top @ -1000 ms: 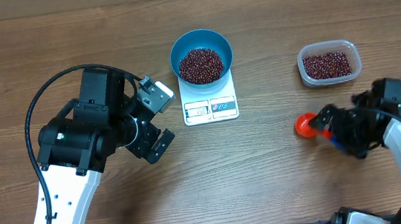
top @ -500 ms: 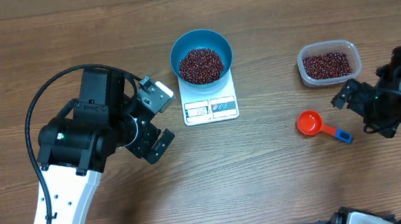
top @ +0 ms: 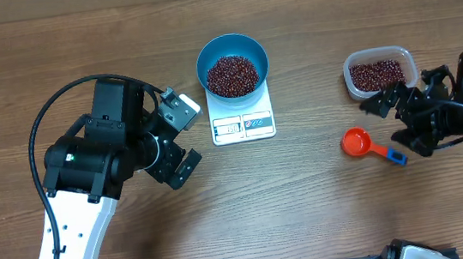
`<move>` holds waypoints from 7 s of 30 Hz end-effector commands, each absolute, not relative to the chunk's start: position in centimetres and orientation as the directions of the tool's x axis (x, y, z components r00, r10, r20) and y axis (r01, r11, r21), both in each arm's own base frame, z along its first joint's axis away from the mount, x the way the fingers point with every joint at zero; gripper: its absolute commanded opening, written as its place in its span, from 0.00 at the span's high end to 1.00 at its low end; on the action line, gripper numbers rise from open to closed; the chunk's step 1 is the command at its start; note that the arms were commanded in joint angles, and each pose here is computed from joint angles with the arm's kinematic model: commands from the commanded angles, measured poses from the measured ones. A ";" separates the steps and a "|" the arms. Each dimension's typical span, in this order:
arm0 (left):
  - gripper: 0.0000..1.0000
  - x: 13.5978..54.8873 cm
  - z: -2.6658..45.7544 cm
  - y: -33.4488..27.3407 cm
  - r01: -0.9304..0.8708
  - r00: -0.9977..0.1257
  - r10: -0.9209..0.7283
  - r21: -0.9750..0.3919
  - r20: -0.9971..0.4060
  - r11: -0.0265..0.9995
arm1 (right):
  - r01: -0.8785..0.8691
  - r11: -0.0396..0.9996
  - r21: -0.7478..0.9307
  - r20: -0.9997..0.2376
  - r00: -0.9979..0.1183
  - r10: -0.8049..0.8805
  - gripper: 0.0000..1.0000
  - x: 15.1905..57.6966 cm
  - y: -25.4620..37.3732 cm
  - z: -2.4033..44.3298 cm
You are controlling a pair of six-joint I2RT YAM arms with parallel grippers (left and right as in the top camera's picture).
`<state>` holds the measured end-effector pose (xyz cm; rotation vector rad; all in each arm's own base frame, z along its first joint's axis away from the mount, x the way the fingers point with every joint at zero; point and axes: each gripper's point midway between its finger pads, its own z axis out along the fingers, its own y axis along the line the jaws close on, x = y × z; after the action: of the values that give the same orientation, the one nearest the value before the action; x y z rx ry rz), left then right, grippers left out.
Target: Scoop item into bowl and weigh 150g on scale
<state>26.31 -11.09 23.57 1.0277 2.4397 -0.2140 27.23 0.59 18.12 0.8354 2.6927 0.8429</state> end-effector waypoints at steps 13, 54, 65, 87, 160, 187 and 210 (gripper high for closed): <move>0.00 26.3 23.6 -11.3 0.705 -0.610 0.620 0.020 -0.494 0.709 | 0.443 0.708 0.551 -0.084 -0.814 0.574 0.00 27.7 -0.2 18.9; 0.01 26.3 23.6 -11.3 0.705 -0.610 0.620 0.020 -0.494 0.709 | -0.046 0.916 0.398 -0.641 -0.729 0.242 0.00 17.7 3.9 25.1; 0.00 26.3 23.6 -11.3 0.704 -0.610 0.620 0.021 -0.494 0.709 | -0.056 0.900 0.432 -0.664 -0.695 0.276 0.00 17.5 4.4 24.0; 0.00 26.3 23.6 -11.3 0.704 -0.610 0.620 0.021 -0.494 0.709 | -0.121 0.868 0.481 -0.669 -0.690 0.275 0.00 20.4 4.9 19.3; 0.00 26.3 23.6 -11.3 0.705 -0.610 0.620 0.020 -0.494 0.709 | -0.252 0.951 0.181 -0.984 -0.043 0.175 0.00 24.1 3.7 17.6; 0.00 26.3 23.6 -11.3 0.705 -0.610 0.620 0.020 -0.494 0.709 | -0.142 0.958 0.247 -0.969 -0.040 0.244 0.00 24.4 1.8 17.5; 0.00 26.3 23.6 -11.3 0.705 -0.610 0.620 0.020 -0.494 0.709 | -0.142 0.958 0.247 -0.969 -0.040 0.244 0.00 24.4 1.8 17.5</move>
<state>26.31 -11.09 23.57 1.0277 2.4397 -0.2140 24.43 1.90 17.57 0.0729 1.5882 0.3117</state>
